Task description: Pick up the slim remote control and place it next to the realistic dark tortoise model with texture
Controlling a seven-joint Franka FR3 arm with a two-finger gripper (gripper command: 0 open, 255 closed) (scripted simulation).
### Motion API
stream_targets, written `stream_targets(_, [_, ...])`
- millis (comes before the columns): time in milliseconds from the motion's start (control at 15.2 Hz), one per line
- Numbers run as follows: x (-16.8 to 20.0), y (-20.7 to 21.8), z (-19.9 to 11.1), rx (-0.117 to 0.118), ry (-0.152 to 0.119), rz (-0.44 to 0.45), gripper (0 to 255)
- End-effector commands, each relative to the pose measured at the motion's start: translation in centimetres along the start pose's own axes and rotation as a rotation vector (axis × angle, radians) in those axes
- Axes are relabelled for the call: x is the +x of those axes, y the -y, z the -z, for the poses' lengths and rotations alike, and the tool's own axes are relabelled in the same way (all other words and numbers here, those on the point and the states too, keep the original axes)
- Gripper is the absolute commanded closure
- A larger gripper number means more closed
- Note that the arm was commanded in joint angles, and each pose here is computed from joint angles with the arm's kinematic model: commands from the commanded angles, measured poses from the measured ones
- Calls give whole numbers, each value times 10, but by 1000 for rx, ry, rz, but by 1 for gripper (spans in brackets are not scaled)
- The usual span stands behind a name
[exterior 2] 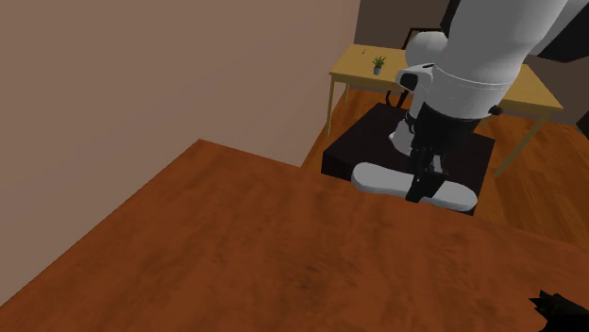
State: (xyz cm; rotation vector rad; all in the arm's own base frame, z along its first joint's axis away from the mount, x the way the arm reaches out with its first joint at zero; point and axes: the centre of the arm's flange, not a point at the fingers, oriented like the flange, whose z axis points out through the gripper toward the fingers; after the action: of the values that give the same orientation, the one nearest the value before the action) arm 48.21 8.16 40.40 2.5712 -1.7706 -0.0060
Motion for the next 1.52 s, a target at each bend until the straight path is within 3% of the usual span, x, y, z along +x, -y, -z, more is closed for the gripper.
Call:
stream_targets(0, [0, 1, -10, 1, 0, 0, 255])
stream_targets(1452, [-1, 3, -124, 1, 0, 0, 255])
